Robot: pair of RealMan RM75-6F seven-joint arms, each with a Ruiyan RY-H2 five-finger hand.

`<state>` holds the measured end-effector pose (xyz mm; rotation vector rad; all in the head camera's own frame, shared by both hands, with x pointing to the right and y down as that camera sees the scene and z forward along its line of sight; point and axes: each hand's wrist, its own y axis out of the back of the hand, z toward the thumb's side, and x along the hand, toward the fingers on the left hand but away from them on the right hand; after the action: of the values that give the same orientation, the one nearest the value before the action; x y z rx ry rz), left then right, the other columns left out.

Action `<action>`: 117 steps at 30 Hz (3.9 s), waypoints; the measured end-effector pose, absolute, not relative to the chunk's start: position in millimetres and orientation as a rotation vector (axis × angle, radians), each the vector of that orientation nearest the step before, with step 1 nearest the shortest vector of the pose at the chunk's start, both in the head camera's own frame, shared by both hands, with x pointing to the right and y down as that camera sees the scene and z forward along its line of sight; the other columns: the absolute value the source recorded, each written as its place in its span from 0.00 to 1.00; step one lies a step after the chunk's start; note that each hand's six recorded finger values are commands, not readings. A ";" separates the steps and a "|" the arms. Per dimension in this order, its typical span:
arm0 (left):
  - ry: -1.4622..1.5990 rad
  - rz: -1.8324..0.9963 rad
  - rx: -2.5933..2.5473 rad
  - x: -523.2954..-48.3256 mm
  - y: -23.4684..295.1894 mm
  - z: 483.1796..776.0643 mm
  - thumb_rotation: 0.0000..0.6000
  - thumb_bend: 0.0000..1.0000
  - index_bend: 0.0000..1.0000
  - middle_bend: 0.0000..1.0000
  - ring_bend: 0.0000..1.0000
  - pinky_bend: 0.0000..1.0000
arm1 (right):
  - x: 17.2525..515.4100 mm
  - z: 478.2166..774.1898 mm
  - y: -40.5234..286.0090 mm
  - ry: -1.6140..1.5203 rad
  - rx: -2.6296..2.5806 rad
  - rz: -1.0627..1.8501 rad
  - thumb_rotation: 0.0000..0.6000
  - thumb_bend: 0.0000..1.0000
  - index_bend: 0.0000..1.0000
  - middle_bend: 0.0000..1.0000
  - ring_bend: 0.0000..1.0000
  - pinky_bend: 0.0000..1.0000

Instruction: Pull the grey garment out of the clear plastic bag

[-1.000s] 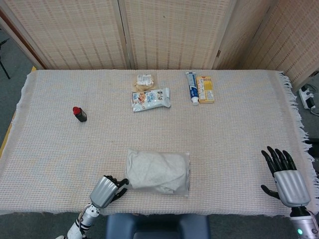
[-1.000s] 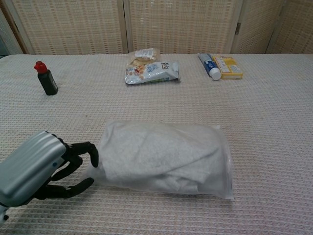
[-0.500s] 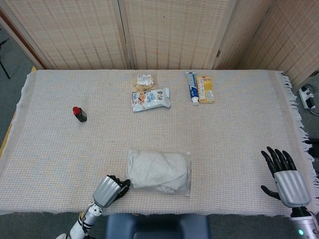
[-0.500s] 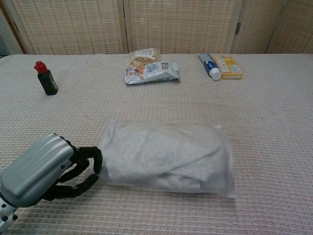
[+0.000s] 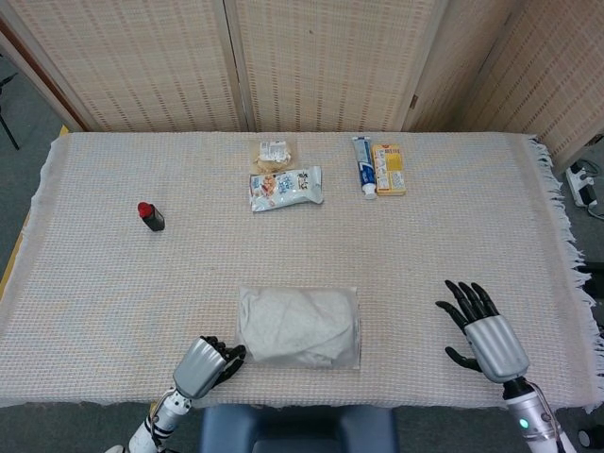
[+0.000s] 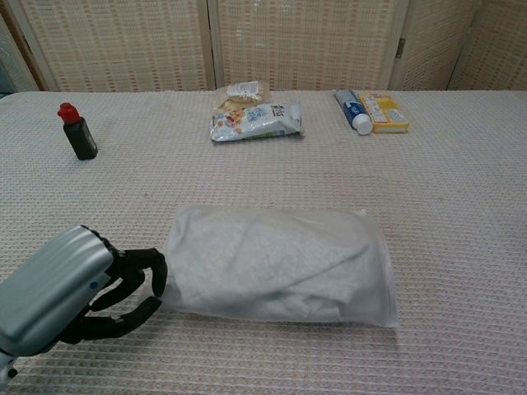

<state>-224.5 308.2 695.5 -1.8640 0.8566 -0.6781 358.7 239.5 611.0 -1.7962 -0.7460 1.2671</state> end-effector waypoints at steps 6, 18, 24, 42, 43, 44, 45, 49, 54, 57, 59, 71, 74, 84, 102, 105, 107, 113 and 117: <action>0.855 -0.666 -1.857 -223.7 308.5 691.7 1.00 0.49 0.73 1.00 1.00 1.00 | 327.1 645.6 238.5 -0.749 -1.949 1.189 1.00 0.23 0.48 0.00 0.00 0.00; 0.856 -0.668 -1.843 -227.9 306.4 688.1 1.00 0.49 0.74 1.00 1.00 1.00 | 265.1 701.3 241.3 -0.816 -2.150 1.110 1.00 0.23 0.48 0.00 0.00 0.00; 0.847 -0.673 -1.836 -228.9 305.0 688.4 1.00 0.49 0.74 1.00 1.00 1.00 | 245.9 714.9 238.1 -0.856 -2.203 1.095 1.00 0.23 0.46 0.00 0.00 0.00; 0.860 -0.682 -1.822 -230.5 297.6 688.2 1.00 0.49 0.74 1.00 1.00 1.00 | 217.7 734.2 239.6 -0.918 -2.297 1.088 1.00 0.23 0.28 0.00 0.00 0.00; 0.861 -0.683 -1.822 -230.5 297.4 688.3 1.00 0.49 0.74 1.00 1.00 1.00 | 216.2 734.6 240.1 -0.921 -2.302 1.086 1.00 0.23 0.28 0.00 0.00 0.00; 0.861 -0.683 -1.823 -230.5 297.2 688.4 1.00 0.49 0.74 1.00 1.00 1.00 | 215.0 734.8 240.6 -0.923 -2.305 1.084 1.00 0.23 0.29 0.00 0.00 0.00; 0.862 -0.683 -1.822 -230.5 297.0 688.4 1.00 0.49 0.74 1.00 1.00 1.00 | 213.7 735.2 241.2 -0.925 -2.308 1.083 1.00 0.23 0.31 0.00 0.00 0.00; 0.860 -0.687 -1.821 -231.6 296.3 688.8 1.00 0.49 0.74 1.00 1.00 1.00 | 208.1 739.5 245.2 -0.930 -2.330 1.091 1.00 0.24 0.43 0.00 0.00 0.00; 0.864 -0.695 -1.817 -233.8 294.7 689.2 1.00 0.49 0.74 1.00 1.00 1.00 | 204.6 742.5 246.4 -0.956 -2.338 1.099 1.00 0.32 0.58 0.00 0.00 0.00; 0.866 -0.693 -1.817 -234.1 294.1 688.9 1.00 0.49 0.74 1.00 1.00 1.00 | 203.3 742.8 246.7 -0.957 -2.330 1.103 1.00 0.37 0.63 0.02 0.00 0.00; 0.868 -0.690 -1.817 -234.0 294.0 688.3 1.00 0.49 0.74 1.00 1.00 1.00 | 202.2 742.0 246.9 -0.960 -2.328 1.102 1.00 0.39 0.64 0.02 0.00 0.00; 0.873 -0.721 -1.776 -245.5 282.1 689.1 1.00 0.49 0.74 1.00 1.00 1.00 | 220.2 728.1 240.2 -0.953 -2.275 1.128 1.00 0.43 0.69 0.05 0.00 0.00; 0.871 -0.742 -1.752 -253.4 276.2 690.6 1.00 0.50 0.74 1.00 1.00 1.00 | 234.2 721.3 237.2 -0.936 -2.248 1.146 1.00 0.44 0.69 0.05 0.00 0.00; 0.859 -0.874 -1.631 -299.8 251.5 697.5 1.00 0.50 0.75 1.00 1.00 1.00 | 299.8 686.9 214.9 -0.953 -2.125 1.219 1.00 0.44 0.70 0.05 0.00 0.00; 0.922 -1.081 -1.461 -384.6 226.9 688.2 1.00 0.48 0.69 1.00 1.00 1.00 | 408.6 678.6 149.8 -1.153 -1.823 1.456 1.00 0.43 0.64 0.05 0.00 0.00; 0.926 -1.090 -1.510 -383.4 232.5 692.6 1.00 0.34 0.47 1.00 1.00 1.00 | 405.7 680.8 151.5 -1.151 -1.861 1.446 1.00 0.31 0.26 0.01 0.00 0.00; 0.926 -1.100 -1.544 -379.9 236.7 696.7 1.00 0.22 0.27 0.99 0.99 1.00 | 400.8 681.4 154.7 -1.136 -1.903 1.425 1.00 0.23 0.05 0.00 0.00 0.00; 0.988 -1.108 -1.681 -364.1 242.6 700.6 0.77 0.16 0.18 0.55 0.49 0.60 | 398.6 664.9 159.7 -1.045 -1.899 1.397 1.00 0.06 0.00 0.00 0.00 0.00; 1.049 -1.147 -1.816 -354.8 242.7 693.9 0.70 0.15 0.17 0.28 0.18 0.30 | 405.2 644.9 164.6 -0.957 -1.788 1.407 1.00 0.05 0.00 0.00 0.00 0.00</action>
<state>-354.8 242.7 693.9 -1.8164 1.0493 -1.1474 405.2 164.6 644.9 -1.7880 -0.9575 1.4066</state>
